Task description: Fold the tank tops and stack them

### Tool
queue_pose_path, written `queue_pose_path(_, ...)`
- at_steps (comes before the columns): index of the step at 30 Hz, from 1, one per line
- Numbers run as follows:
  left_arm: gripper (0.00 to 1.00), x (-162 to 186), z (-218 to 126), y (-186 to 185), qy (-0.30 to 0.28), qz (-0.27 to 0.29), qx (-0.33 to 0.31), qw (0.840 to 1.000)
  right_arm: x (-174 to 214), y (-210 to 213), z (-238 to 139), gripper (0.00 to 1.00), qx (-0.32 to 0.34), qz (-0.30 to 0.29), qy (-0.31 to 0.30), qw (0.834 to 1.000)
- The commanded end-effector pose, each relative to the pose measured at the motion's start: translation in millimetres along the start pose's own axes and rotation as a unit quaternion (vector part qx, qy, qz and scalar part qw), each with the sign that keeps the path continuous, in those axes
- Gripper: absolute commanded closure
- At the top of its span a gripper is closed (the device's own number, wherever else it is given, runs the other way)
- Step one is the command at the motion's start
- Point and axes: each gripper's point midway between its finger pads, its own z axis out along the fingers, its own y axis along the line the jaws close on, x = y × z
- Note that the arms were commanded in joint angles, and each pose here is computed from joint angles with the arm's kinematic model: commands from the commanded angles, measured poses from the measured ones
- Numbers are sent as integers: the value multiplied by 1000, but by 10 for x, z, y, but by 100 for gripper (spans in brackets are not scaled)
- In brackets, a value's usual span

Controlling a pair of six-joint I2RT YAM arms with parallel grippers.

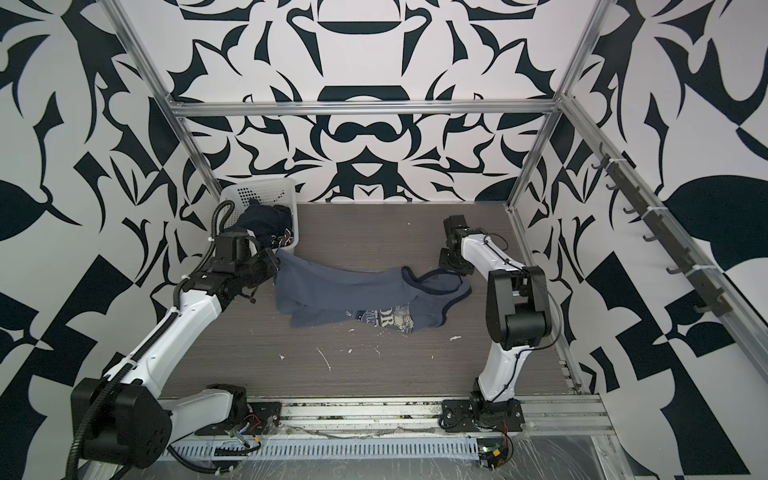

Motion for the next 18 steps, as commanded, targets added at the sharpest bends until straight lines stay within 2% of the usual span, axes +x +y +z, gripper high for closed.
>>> queue_pose_path(1, 100, 50, 60, 42, 7, -5, -1, 1000, -81, -102, -29, 73, 22, 1, -3, 1000)
queue_pose_path(11, 100, 60, 128, 34, 14, -7, 1, 1000, -146, -415, 170, 72, 93, 9, 0, 996)
queue_pose_path(18, 100, 60, 123, 39, 13, -6, 1, 1000, -63, -463, 370, 64, 115, 3, 24, 993)
